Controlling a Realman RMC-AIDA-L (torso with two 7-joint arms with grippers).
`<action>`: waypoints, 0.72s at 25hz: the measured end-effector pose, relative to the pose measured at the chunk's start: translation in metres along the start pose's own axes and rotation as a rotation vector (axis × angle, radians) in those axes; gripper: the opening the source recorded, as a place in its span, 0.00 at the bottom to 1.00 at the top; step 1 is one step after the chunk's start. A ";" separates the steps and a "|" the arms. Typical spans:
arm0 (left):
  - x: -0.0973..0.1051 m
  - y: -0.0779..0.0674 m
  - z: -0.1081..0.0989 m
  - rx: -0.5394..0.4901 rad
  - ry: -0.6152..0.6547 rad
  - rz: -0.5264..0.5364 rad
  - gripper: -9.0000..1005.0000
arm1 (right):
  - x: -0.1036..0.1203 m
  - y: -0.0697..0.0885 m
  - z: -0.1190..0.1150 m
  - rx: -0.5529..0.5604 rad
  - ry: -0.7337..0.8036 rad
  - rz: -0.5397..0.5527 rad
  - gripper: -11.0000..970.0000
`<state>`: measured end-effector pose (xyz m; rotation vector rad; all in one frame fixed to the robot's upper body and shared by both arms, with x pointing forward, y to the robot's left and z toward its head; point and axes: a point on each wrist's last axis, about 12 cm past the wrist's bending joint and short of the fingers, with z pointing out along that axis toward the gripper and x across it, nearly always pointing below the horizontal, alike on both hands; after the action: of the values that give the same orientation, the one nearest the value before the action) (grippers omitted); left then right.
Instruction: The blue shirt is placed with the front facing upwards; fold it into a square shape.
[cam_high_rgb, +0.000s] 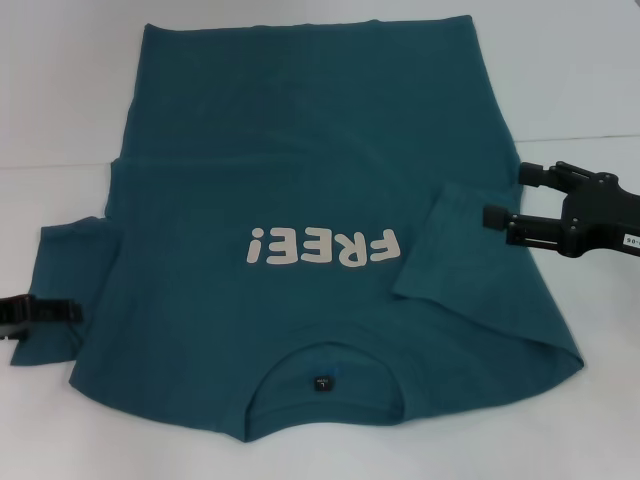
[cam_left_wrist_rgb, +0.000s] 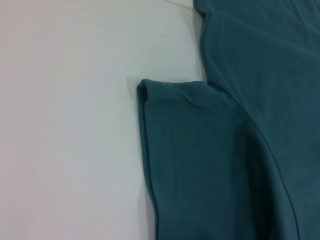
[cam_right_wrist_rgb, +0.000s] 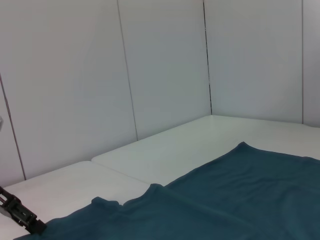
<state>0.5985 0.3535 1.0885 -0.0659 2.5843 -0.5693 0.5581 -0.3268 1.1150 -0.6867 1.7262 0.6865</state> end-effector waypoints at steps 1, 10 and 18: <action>0.000 -0.001 0.000 0.002 0.001 0.001 0.83 | 0.000 0.000 0.000 0.000 0.000 0.000 0.97; -0.004 0.000 -0.002 -0.007 -0.014 0.008 0.83 | 0.001 0.000 0.000 0.003 0.000 0.001 0.97; -0.007 0.002 -0.005 -0.019 -0.029 0.009 0.83 | 0.001 0.000 0.000 0.004 0.001 0.002 0.97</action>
<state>0.6022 0.3581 1.0946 -0.0678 2.5609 -0.5366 0.5582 -0.3270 1.1142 -0.6823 1.7286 0.6846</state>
